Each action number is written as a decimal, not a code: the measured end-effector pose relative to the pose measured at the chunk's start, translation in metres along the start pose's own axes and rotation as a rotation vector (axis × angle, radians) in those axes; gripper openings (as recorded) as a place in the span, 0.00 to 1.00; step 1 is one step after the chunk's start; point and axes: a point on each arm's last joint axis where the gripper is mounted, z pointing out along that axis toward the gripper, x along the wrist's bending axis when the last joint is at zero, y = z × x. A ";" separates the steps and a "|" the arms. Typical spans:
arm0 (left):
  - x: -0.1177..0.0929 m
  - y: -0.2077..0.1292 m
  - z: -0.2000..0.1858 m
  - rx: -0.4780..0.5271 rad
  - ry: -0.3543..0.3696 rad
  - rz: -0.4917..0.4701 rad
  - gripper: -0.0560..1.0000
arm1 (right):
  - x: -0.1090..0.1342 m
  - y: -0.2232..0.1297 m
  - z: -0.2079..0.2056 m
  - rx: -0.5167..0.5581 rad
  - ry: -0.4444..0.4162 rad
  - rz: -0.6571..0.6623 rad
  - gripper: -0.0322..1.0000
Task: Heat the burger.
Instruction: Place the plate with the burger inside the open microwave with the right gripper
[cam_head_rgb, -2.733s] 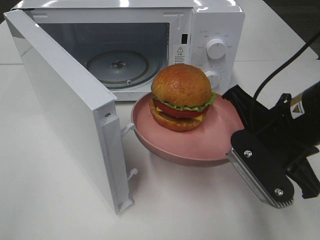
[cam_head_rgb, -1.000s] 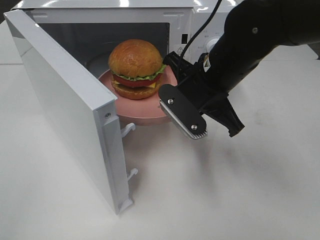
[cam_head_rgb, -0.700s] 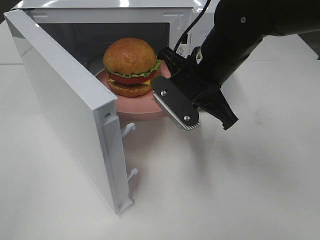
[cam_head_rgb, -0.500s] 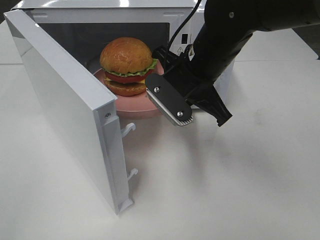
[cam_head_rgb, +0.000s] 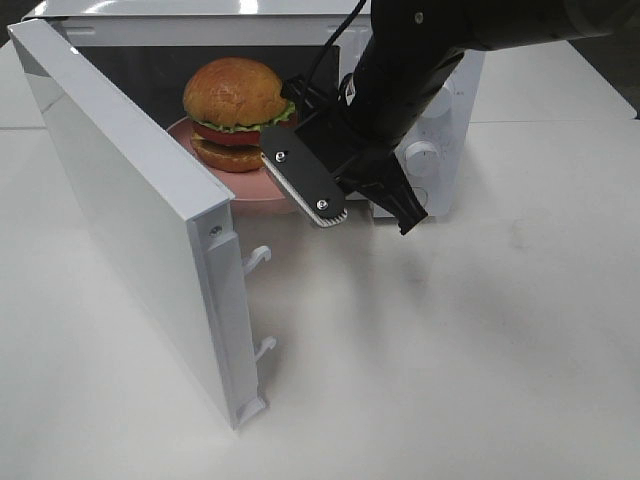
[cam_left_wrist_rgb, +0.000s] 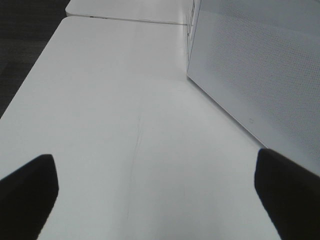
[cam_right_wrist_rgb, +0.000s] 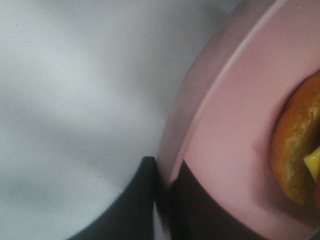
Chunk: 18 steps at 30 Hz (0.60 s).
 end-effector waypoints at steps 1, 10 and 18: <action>0.000 0.000 0.000 0.000 0.000 0.000 0.99 | -0.001 0.000 0.000 0.000 -0.003 0.000 0.07; 0.000 0.000 0.000 0.000 0.001 0.001 0.99 | -0.015 -0.001 0.012 0.003 -0.021 0.037 0.07; 0.000 0.000 0.000 0.000 0.001 0.001 0.99 | -0.027 -0.003 0.023 0.012 -0.033 0.081 0.07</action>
